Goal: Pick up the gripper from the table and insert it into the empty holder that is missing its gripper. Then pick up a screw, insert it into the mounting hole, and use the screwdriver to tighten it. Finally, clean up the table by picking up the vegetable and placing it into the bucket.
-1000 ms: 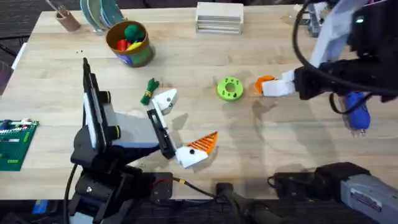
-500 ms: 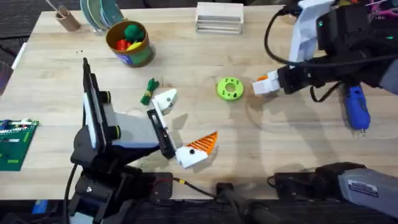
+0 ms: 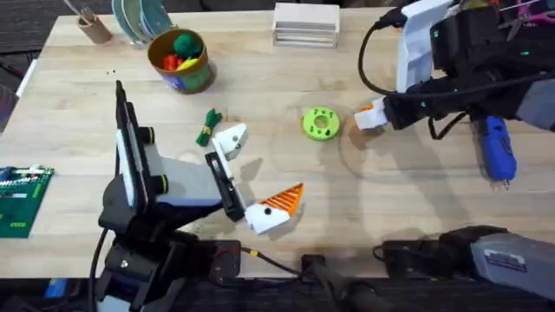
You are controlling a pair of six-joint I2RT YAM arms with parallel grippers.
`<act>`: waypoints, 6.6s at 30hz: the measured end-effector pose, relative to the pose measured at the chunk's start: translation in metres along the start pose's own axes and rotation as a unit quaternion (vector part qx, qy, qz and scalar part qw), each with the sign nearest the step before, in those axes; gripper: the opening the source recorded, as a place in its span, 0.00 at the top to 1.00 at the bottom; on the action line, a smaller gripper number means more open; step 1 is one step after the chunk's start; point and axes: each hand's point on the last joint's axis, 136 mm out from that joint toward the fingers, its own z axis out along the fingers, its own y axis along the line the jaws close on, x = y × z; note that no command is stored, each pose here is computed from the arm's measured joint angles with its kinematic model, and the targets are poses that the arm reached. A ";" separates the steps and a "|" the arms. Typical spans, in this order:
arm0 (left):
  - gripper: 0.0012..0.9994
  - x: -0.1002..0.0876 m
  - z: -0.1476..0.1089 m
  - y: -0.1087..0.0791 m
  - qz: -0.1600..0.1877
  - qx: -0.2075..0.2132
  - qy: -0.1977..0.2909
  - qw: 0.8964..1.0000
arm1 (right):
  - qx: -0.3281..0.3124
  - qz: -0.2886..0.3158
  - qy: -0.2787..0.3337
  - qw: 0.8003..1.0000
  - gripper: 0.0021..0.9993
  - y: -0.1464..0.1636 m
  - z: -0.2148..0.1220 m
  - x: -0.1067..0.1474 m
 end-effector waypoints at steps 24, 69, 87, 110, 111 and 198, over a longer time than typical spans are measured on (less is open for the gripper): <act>0.01 0.000 0.000 0.000 0.000 0.000 0.000 1.000 | -0.021 -0.002 -0.017 1.000 0.98 0.007 0.000 -0.008; 0.01 0.000 0.000 0.000 0.000 0.000 0.000 1.000 | -0.394 0.154 -0.222 0.879 0.99 0.151 -0.116 -0.040; 0.01 0.000 0.000 0.003 -0.019 -0.007 0.000 1.000 | -0.499 0.194 -0.128 0.835 0.99 0.217 -0.082 -0.054; 0.01 -0.001 0.000 0.004 -0.016 -0.012 -0.003 1.000 | -0.533 0.194 -0.102 0.818 0.99 0.227 -0.083 -0.052; 0.01 -0.001 0.000 0.004 -0.017 -0.013 -0.002 1.000 | -0.533 0.194 -0.099 0.818 0.99 0.227 -0.081 -0.051; 0.01 0.000 -0.002 0.014 -0.036 -0.036 -0.002 0.999 | -0.554 0.138 -0.134 0.810 0.96 0.267 -0.049 -0.065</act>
